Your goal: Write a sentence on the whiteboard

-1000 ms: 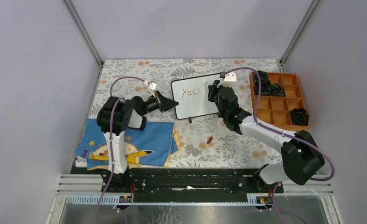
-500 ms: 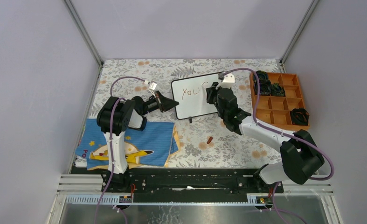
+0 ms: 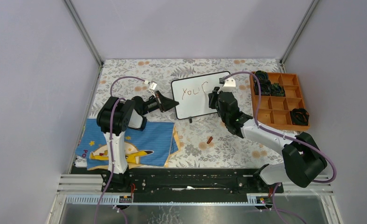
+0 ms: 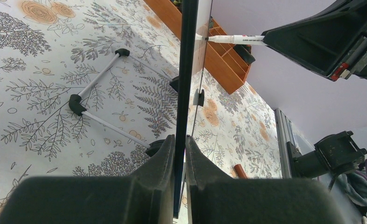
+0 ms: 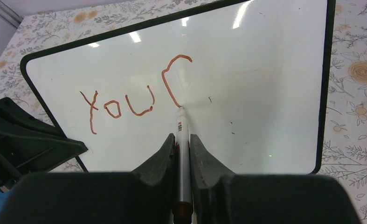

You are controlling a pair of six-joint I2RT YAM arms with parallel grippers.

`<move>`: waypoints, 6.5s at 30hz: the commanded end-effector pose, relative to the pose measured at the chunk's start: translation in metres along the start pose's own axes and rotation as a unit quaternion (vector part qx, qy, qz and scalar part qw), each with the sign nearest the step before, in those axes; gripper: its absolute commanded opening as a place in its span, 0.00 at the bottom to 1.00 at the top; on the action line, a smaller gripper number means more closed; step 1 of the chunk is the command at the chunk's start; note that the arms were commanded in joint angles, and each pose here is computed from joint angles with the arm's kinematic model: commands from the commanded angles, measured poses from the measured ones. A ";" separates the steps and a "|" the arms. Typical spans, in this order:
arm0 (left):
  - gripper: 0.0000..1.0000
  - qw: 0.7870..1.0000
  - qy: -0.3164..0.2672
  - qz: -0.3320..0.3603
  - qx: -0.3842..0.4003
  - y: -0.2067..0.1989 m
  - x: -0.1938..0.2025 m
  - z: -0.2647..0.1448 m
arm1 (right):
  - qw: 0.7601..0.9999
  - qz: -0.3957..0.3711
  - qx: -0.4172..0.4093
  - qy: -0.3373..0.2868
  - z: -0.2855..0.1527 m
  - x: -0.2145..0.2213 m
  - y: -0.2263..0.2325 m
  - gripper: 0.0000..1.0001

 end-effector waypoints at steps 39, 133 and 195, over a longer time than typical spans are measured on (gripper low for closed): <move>0.00 1.000 -0.001 0.018 0.003 -0.004 0.000 -0.003 | 0.996 0.020 0.046 -0.076 0.004 -0.053 -0.010 0.00; 0.00 1.000 0.001 0.019 0.002 -0.005 0.001 -0.003 | 0.998 -0.009 0.057 -0.020 0.004 -0.024 -0.019 0.00; 0.00 1.000 0.004 0.018 0.002 -0.005 0.003 -0.002 | 0.997 0.015 0.051 -0.063 0.008 -0.049 -0.016 0.00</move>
Point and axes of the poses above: each gripper's point midway between its finger pads, its own z axis out along the fingers, its own y axis along the line the jaws close on, x = y × z, the point moved 2 cm from there along -z, back along the fingers, and after that the axes turned 1 degree about -z, right-handed, at the moved point
